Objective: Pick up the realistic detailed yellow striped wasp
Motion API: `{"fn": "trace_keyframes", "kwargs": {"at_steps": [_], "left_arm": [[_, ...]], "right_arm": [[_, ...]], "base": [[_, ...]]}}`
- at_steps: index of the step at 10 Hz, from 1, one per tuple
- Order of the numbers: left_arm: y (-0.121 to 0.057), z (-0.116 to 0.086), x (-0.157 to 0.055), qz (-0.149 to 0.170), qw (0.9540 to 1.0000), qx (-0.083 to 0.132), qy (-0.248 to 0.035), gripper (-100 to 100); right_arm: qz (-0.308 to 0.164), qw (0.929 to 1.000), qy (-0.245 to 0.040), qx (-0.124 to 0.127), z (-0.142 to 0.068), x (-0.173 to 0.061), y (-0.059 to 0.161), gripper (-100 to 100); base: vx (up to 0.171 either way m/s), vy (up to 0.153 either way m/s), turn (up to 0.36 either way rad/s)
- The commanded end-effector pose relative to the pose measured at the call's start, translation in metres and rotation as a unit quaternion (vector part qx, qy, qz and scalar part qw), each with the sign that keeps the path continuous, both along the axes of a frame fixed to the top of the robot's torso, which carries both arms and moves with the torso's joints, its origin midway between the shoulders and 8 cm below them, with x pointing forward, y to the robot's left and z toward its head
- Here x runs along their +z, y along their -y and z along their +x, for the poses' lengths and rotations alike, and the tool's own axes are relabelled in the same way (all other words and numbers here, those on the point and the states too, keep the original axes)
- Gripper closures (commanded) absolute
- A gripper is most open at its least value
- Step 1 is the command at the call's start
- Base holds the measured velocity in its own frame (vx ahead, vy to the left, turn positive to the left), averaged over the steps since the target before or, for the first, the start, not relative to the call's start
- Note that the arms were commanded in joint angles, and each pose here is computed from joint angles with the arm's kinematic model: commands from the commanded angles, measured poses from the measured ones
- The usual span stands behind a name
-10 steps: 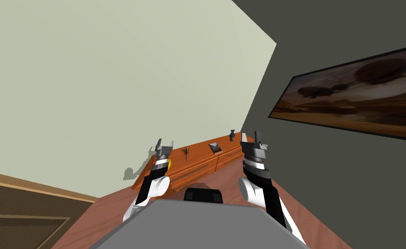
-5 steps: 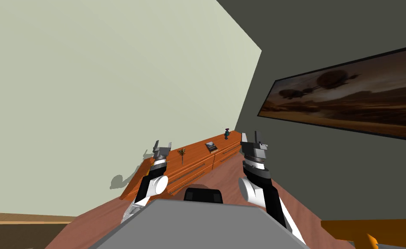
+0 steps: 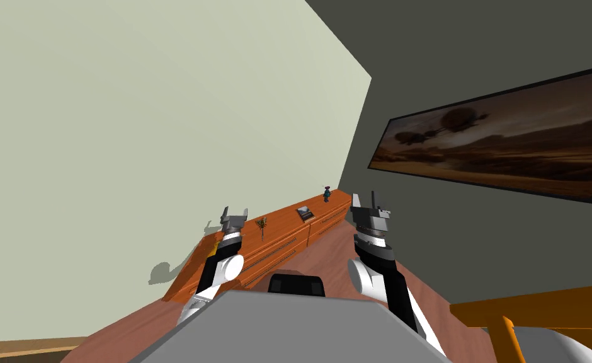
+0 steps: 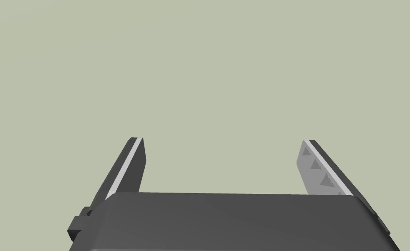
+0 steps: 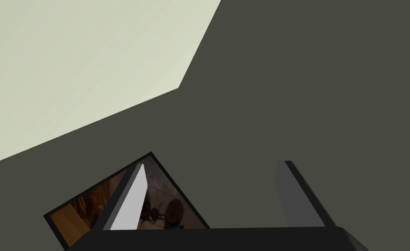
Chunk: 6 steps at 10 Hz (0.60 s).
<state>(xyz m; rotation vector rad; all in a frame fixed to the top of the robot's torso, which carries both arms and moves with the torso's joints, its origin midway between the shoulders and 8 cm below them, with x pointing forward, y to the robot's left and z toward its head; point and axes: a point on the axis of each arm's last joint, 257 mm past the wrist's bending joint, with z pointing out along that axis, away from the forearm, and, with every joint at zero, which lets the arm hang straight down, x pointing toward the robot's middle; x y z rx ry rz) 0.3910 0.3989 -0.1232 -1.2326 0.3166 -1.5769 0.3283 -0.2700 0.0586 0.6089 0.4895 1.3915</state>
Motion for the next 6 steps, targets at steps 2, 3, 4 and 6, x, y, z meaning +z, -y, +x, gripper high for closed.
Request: {"fn": "trace_keyframes", "kwargs": {"at_steps": [2, 3, 4, 6], "left_arm": [[-0.021, 0.001, -0.015, -0.021, 0.9996, 0.015, -0.008, -100], [-0.025, 0.000, -0.018, -0.036, 0.9992, 0.017, -0.007, -100], [-0.027, 0.000, -0.020, -0.046, 0.9988, 0.018, -0.006, -100], [-0.046, -0.001, -0.034, -0.058, 0.9976, 0.035, -0.016, -100]], "right_arm": [[0.000, 1.0000, 0.000, 0.000, 0.000, 0.000, 0.000, 0], [0.000, 1.0000, 0.000, 0.000, 0.000, 0.000, 0.000, 0], [0.000, 1.0000, 0.000, 0.000, 0.000, 0.000, 0.000, 0], [0.000, 1.0000, 0.000, 0.000, 0.000, 0.000, 0.000, 0]], "base": [[-0.006, -0.035, -0.213], [-0.003, -0.011, -0.033], [0.000, -0.004, 0.022], [-0.002, -0.028, -0.251]]}}
